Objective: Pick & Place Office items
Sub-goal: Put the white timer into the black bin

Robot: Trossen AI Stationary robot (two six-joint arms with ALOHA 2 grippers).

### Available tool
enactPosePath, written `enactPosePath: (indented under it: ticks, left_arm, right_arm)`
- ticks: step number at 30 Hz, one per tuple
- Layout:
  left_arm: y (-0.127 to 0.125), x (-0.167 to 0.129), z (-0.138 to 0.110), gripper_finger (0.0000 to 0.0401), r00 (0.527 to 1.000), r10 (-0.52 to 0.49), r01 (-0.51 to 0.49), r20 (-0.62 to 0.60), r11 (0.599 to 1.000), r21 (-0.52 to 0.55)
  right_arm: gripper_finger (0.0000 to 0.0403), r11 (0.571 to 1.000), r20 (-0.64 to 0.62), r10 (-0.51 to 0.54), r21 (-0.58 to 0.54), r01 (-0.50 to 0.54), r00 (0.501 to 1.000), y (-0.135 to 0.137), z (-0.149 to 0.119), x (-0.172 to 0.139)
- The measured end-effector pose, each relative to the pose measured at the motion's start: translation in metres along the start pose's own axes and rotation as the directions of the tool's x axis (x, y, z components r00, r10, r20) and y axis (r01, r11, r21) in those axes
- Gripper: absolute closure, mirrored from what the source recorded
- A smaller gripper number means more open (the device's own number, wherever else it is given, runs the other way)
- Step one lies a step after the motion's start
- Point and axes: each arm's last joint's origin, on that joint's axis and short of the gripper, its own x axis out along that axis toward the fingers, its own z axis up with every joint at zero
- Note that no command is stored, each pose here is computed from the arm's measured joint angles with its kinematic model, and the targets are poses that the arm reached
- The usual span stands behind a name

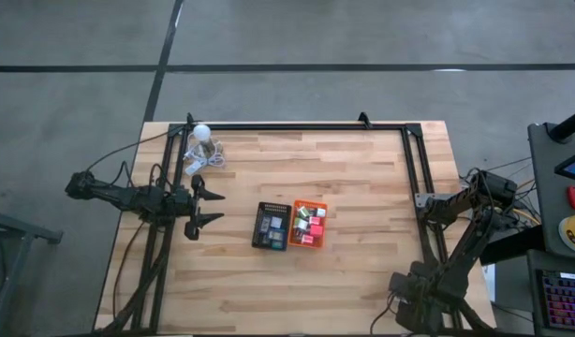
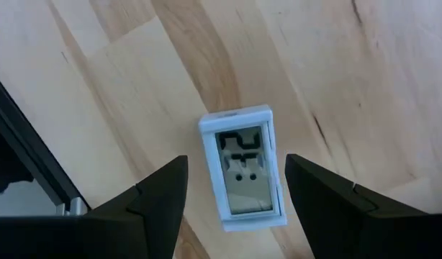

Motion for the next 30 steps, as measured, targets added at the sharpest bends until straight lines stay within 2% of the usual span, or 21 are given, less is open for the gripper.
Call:
enactPosePath:
  ticks: [11, 21, 27, 30]
  left_arm:
    - [0.0, 0.0, 0.0, 0.0149, 1.0, 0.0, 0.0, 0.0, 1.0, 0.0]
    - [0.0, 0.0, 0.0, 0.0149, 1.0, 0.0, 0.0, 0.0, 1.0, 0.0]
    - [0.0, 0.0, 0.0, 0.0149, 1.0, 0.0, 0.0, 0.0, 1.0, 0.0]
    - [0.0, 0.0, 0.0, 0.0149, 1.0, 0.0, 0.0, 0.0, 1.0, 0.0]
  right_arm:
    - [0.0174, 1.0, 0.003, 0.016, 0.0, -0.016, 1.0, -0.001, 0.0, 0.004]
    - [0.0174, 0.998, 0.009, -0.057, -0.012, 0.057, 0.998, 0.001, -0.002, 0.025]
    - [0.0174, 0.987, 0.016, -0.058, 0.151, 0.055, 0.998, 0.002, -0.002, 0.026]
    - [0.0174, 0.982, 0.017, -0.059, 0.179, 0.055, 0.998, 0.001, -0.002, 0.026]
